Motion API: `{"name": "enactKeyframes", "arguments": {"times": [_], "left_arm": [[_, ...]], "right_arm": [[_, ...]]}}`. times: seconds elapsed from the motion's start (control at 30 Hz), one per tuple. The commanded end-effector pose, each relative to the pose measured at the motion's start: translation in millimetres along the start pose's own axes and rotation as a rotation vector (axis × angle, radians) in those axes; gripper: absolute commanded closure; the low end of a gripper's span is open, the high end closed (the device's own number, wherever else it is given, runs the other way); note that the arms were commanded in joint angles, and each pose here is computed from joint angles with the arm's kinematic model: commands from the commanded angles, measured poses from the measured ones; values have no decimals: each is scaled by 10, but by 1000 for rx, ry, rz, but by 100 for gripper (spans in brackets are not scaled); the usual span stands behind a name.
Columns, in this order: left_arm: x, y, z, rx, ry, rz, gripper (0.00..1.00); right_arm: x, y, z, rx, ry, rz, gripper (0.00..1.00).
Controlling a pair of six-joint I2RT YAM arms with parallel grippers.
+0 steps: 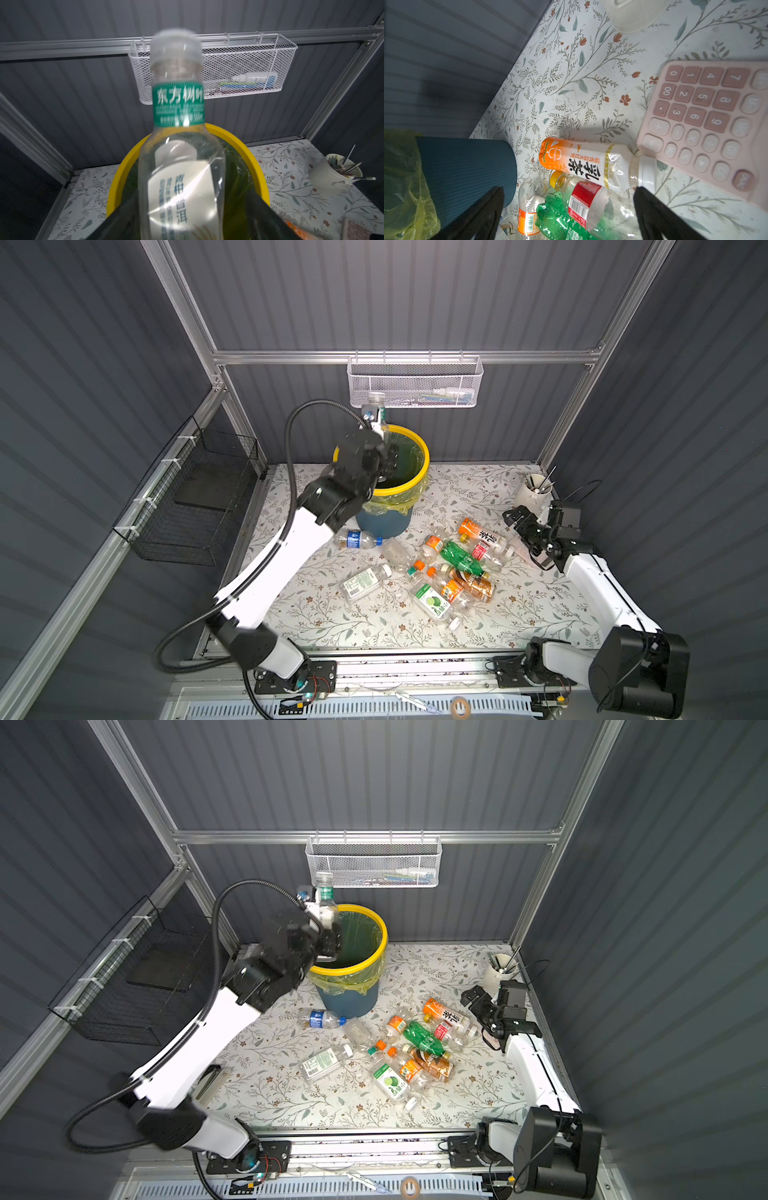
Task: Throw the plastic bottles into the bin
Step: 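Lower the left gripper toward the blue-capped bottle while the right gripper grasps the orange-labelled bottle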
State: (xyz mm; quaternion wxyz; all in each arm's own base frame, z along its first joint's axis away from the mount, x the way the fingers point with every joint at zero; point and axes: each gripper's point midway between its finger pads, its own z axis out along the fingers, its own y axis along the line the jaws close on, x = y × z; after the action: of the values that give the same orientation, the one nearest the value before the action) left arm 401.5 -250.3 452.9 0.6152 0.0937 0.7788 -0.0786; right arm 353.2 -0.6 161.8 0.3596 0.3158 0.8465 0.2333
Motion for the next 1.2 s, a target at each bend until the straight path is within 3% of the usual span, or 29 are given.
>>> {"name": "enactKeyframes", "arguments": {"times": [0.0, 0.33, 0.47, 0.57, 0.77, 1.17], "left_arm": [[353, -118, -58, 84, 197, 26, 1], [273, 502, -720, -62, 5, -56, 0], [488, 690, -860, -114, -24, -81, 1], [874, 853, -846, -206, 52, -57, 1], [1327, 1060, -918, -311, 165, -47, 1], [2273, 1294, -987, -399, 349, -183, 1]], "right_arm": [[-49, 72, -110, -15, -23, -45, 1], [-39, -22, -63, 16, -21, -19, 1], [-10, -58, -36, 32, -6, 27, 1], [54, -87, 1, 46, 17, 46, 1], [199, -81, 31, 84, 68, -43, 1], [772, -38, -85, 119, 208, -215, 1]]}}
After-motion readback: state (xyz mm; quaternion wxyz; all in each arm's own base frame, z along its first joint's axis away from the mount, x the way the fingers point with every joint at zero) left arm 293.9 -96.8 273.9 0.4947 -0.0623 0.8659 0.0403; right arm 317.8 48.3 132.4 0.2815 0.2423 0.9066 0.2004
